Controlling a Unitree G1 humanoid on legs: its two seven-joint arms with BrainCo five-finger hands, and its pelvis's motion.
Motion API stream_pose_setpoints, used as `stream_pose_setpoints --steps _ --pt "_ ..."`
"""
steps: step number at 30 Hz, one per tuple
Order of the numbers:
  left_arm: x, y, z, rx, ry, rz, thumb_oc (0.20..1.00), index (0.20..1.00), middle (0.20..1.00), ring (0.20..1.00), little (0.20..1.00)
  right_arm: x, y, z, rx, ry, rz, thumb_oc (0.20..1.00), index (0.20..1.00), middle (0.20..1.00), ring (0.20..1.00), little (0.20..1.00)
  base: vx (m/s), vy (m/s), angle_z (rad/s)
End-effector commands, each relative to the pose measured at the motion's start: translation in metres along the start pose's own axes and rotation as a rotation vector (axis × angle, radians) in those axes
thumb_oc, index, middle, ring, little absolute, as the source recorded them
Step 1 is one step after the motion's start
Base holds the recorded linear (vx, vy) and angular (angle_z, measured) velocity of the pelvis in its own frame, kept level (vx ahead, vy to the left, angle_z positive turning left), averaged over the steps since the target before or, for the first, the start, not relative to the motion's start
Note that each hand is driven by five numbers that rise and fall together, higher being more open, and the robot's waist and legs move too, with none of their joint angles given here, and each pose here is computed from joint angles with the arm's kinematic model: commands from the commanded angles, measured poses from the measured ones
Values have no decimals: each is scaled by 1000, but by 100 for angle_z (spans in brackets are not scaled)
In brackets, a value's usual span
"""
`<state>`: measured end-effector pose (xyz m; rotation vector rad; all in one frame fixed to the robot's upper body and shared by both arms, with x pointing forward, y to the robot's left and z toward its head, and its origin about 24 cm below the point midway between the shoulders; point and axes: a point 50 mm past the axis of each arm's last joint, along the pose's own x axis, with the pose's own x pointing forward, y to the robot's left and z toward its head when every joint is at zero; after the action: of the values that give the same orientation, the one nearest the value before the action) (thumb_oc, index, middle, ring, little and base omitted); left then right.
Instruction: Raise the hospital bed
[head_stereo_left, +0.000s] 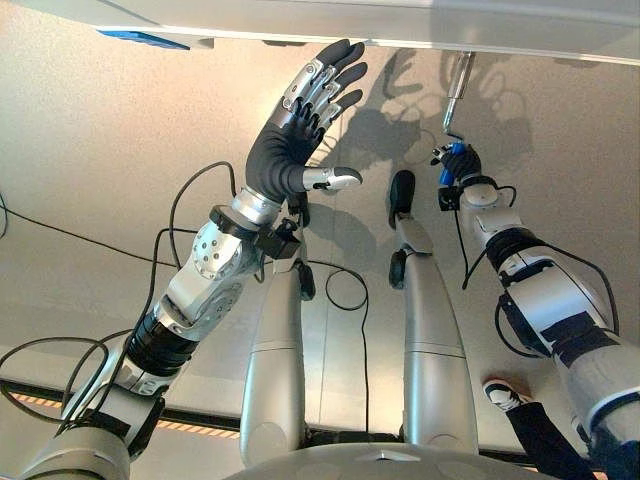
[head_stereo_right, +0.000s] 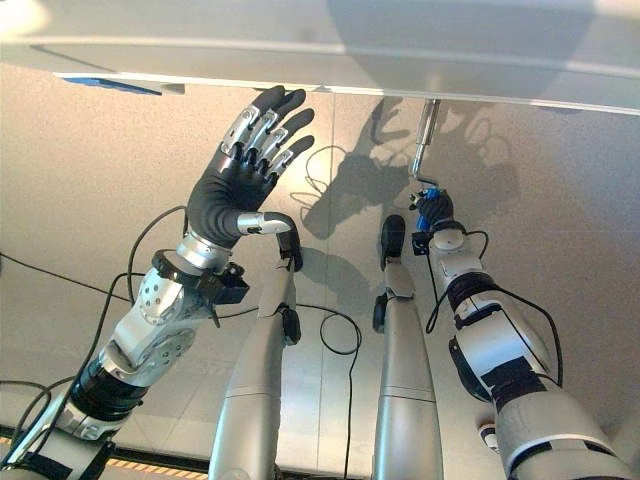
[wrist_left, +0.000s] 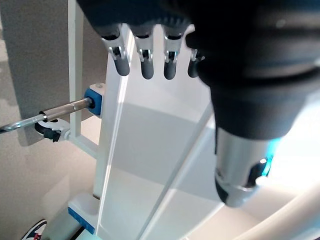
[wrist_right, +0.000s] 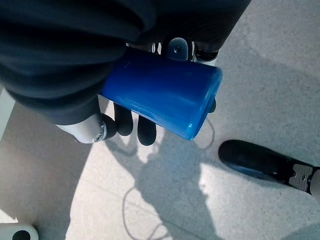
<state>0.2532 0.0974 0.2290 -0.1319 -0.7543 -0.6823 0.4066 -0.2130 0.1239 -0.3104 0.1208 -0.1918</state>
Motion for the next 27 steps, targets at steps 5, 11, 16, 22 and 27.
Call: stream_pose_setpoints --steps 5,11,16,22,27 --pt "-4 -4 24 5 -117 -28 1000 1000 1000 1000 1000 -17 89 10 -31 -52 299 200 200 200 200 200 1 29 1" --pt "-4 -5 27 -1 -138 -28 1000 1000 1000 1000 1000 -31 124 32 -62 -169 436 200 200 200 200 200 5 16 1" --pt "-6 -4 28 1 -151 -20 1000 1000 1000 1000 1000 -57 157 55 -86 -346 603 200 200 200 200 200 2 8 0" --pt "-7 -4 27 15 -146 -16 1000 1000 1000 1000 1000 -85 184 62 -88 -447 747 200 200 200 200 200 1 2 -1" --pt "-7 -4 27 16 -145 -23 1000 1000 1000 1000 1000 -96 194 62 -91 -470 802 200 200 200 200 200 0 0 0"
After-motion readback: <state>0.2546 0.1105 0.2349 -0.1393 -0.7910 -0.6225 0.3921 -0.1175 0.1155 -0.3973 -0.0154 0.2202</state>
